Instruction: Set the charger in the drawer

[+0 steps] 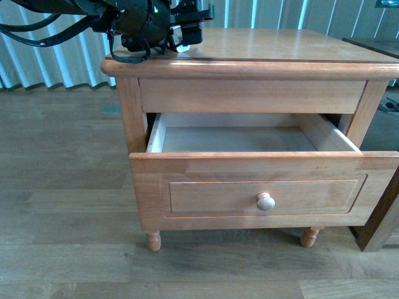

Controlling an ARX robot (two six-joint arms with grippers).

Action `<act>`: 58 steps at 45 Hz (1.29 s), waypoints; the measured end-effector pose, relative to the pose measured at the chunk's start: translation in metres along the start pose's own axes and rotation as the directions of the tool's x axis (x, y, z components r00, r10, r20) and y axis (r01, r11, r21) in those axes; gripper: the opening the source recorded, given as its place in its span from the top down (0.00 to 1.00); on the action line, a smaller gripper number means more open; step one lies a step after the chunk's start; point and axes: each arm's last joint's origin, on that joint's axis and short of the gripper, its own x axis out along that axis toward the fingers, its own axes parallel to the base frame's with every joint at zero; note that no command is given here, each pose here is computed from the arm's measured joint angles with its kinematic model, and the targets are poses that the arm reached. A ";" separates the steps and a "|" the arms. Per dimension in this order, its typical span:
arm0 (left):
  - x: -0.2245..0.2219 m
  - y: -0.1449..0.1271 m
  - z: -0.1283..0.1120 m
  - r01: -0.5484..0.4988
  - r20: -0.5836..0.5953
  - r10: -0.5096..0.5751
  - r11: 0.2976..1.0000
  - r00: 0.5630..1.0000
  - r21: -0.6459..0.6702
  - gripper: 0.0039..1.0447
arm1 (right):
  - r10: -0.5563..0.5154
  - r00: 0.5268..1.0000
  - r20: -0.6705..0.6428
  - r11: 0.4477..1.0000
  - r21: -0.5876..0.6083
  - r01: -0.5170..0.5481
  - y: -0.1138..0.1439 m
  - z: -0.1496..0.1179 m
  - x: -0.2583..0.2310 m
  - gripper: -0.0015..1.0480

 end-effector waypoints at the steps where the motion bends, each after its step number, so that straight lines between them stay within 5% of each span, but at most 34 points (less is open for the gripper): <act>1: 0.000 0.000 0.000 0.000 -0.002 0.000 1.000 1.000 0.000 0.46 | 0.000 1.000 0.000 1.000 0.000 0.000 0.000 0.000 0.000 0.08; 14: 0.000 0.000 0.001 0.001 0.006 -0.001 1.000 1.000 0.002 0.71 | 0.000 1.000 0.000 1.000 0.000 0.000 0.000 0.000 0.000 0.08; 39: -0.018 -0.005 0.002 0.031 0.056 -0.029 0.999 0.998 -0.038 0.73 | 0.000 1.000 0.000 1.000 0.000 0.000 0.000 0.000 0.000 0.08; 58: -0.046 -0.089 0.011 0.287 0.097 -0.285 0.958 0.954 -0.011 0.73 | 0.000 1.000 0.000 1.000 0.000 0.000 0.000 0.000 0.000 0.08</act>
